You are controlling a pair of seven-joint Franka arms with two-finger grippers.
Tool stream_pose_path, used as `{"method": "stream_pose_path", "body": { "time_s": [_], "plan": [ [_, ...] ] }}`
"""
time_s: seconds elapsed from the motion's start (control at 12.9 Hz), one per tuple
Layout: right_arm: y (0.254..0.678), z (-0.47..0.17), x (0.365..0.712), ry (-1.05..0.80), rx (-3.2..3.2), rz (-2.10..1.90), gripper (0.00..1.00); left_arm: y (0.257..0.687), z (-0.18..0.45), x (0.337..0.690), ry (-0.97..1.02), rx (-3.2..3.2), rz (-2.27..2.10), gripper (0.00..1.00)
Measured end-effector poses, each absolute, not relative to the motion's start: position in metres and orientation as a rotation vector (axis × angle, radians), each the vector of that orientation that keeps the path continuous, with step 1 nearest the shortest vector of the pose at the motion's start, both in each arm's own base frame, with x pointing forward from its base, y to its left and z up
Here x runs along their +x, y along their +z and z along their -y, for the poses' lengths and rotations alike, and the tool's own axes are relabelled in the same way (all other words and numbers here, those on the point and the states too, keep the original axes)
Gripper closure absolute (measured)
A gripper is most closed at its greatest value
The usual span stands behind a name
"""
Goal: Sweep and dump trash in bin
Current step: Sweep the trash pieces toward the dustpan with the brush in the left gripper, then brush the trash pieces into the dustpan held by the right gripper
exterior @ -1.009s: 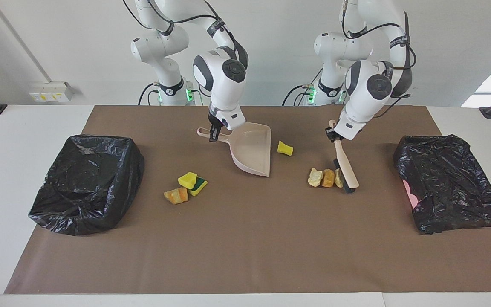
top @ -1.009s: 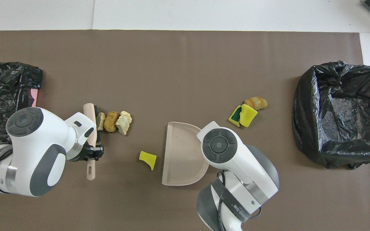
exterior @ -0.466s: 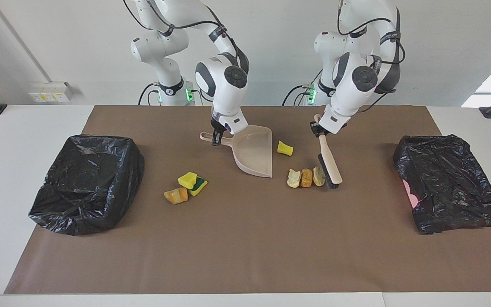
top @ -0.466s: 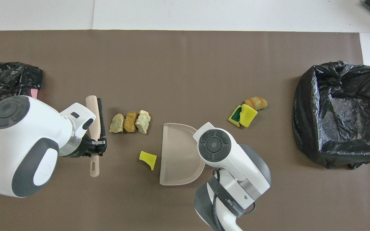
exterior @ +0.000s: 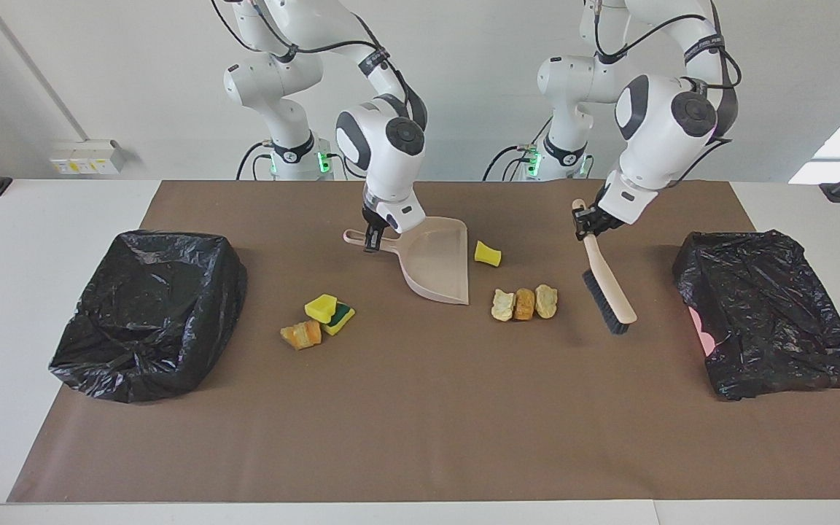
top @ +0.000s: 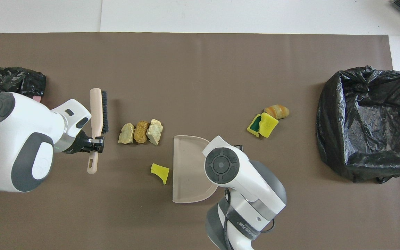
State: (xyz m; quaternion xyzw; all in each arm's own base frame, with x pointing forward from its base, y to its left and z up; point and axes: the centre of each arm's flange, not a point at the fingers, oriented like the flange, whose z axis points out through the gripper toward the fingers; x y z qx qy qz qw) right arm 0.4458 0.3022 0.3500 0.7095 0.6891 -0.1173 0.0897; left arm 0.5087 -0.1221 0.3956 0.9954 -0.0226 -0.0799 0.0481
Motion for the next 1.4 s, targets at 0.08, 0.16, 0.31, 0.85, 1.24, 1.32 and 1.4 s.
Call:
{"method": "stream_pose_path", "body": {
  "time_s": [0.08,0.16,0.31,0.85,1.24,1.32,1.4],
  "plan": [
    [0.35,-0.302,0.446,-0.349,2.109,-2.049,0.68,0.385,0.131,0.508,-0.272,3.034,0.124,0.74],
    [0.35,-0.302,0.446,-0.348,2.109,-2.049,0.68,0.377,0.142,0.506,-0.292,3.033,0.175,0.74],
    [0.35,-0.302,0.446,-0.346,2.109,-2.049,0.68,0.369,0.169,0.502,-0.277,3.034,0.244,0.74],
    [0.347,-0.302,0.448,-0.344,2.111,-2.049,0.68,0.352,0.269,0.444,-0.287,3.074,0.282,0.74],
    [0.345,-0.301,0.449,-0.344,2.113,-2.048,0.68,0.353,0.269,0.418,-0.421,3.056,0.257,0.74],
    [0.345,-0.301,0.449,-0.344,2.114,-2.048,0.68,0.354,0.273,0.414,-0.457,3.024,0.228,0.74],
    [0.345,-0.301,0.449,-0.343,2.114,-2.048,0.68,0.356,0.278,0.41,-0.471,3.0,0.215,0.74]
  ]
}}
